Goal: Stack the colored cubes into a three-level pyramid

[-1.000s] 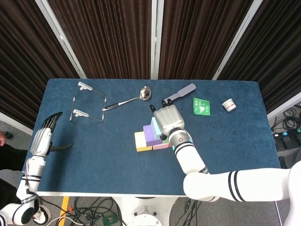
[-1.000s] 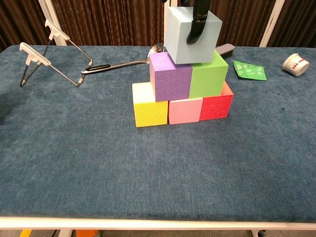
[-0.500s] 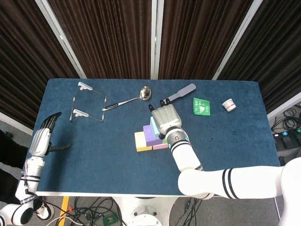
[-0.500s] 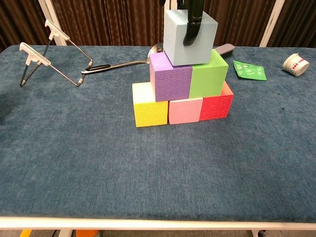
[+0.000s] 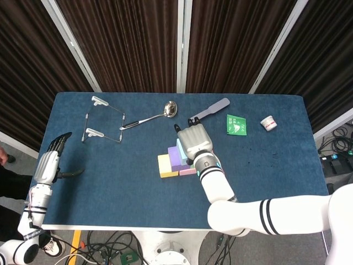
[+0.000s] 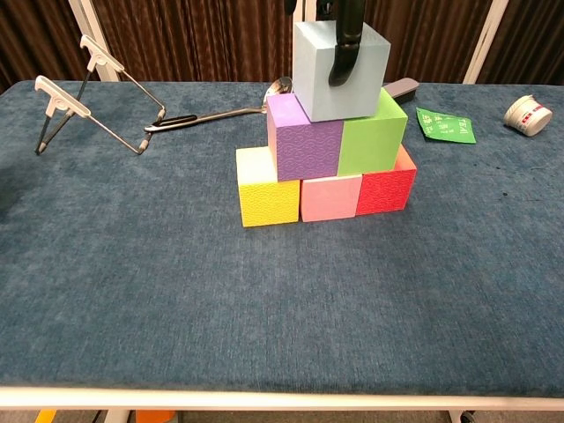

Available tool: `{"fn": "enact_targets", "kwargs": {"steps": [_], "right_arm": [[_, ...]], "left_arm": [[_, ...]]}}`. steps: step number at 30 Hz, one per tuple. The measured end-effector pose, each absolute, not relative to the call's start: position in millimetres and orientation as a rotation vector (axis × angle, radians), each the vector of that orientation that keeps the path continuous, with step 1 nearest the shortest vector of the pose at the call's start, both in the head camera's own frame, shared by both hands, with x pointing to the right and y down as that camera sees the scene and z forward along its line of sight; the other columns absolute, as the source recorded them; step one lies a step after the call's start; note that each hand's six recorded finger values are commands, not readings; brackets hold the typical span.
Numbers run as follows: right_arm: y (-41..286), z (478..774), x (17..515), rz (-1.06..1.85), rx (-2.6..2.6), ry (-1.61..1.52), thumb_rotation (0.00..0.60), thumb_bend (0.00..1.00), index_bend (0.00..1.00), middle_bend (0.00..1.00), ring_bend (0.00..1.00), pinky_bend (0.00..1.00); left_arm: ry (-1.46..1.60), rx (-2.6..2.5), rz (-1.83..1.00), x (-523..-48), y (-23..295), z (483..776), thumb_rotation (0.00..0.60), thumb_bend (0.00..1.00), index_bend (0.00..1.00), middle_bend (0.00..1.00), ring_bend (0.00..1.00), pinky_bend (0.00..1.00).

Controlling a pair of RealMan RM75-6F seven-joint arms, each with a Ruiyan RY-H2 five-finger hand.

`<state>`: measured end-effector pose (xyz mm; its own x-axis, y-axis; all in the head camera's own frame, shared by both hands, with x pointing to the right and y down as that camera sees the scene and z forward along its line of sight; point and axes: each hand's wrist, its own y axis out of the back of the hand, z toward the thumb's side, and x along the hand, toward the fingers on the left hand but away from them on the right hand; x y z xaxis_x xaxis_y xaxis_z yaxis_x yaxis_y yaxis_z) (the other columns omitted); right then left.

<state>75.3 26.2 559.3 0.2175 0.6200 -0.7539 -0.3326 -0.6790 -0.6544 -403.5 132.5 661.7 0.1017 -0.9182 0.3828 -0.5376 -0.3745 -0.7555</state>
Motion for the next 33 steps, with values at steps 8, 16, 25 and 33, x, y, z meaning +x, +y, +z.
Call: {"fn": "enact_targets", "kwargs": {"steps": [8,16,25,33], "right_arm": [[26.4,561.7,72.5,1.568,-1.725,-0.269,0.600,0.11,0.00,0.55,0.05,0.00],[25.5,560.9,71.3,1.567,-1.723,-0.279,0.600,0.11,0.00,0.55,0.05,0.00],[25.6,562.0,71.6,1.576,-1.718,-0.280,0.600,0.11,0.00,0.55,0.05,0.00],[24.2,562.6,71.2,1.581,-1.715,-0.287,0.600,0.11,0.00,0.55,0.05,0.00]], "left_arm": [[1.423,-1.955,-1.194,-405.2,133.2,662.0,0.600,0.04,0.02,0.05,0.00,0.07],[1.425,-1.957,-1.196,-406.6,133.4,662.8,0.600,0.04,0.02,0.05,0.00,0.07],[1.422,-1.959,-1.198,-406.5,134.1,663.8,0.600,0.04,0.02,0.05,0.00,0.07],[1.424,-1.960,-1.202,-407.6,134.1,664.2,0.600,0.04,0.02,0.05,0.00,0.07]]}}
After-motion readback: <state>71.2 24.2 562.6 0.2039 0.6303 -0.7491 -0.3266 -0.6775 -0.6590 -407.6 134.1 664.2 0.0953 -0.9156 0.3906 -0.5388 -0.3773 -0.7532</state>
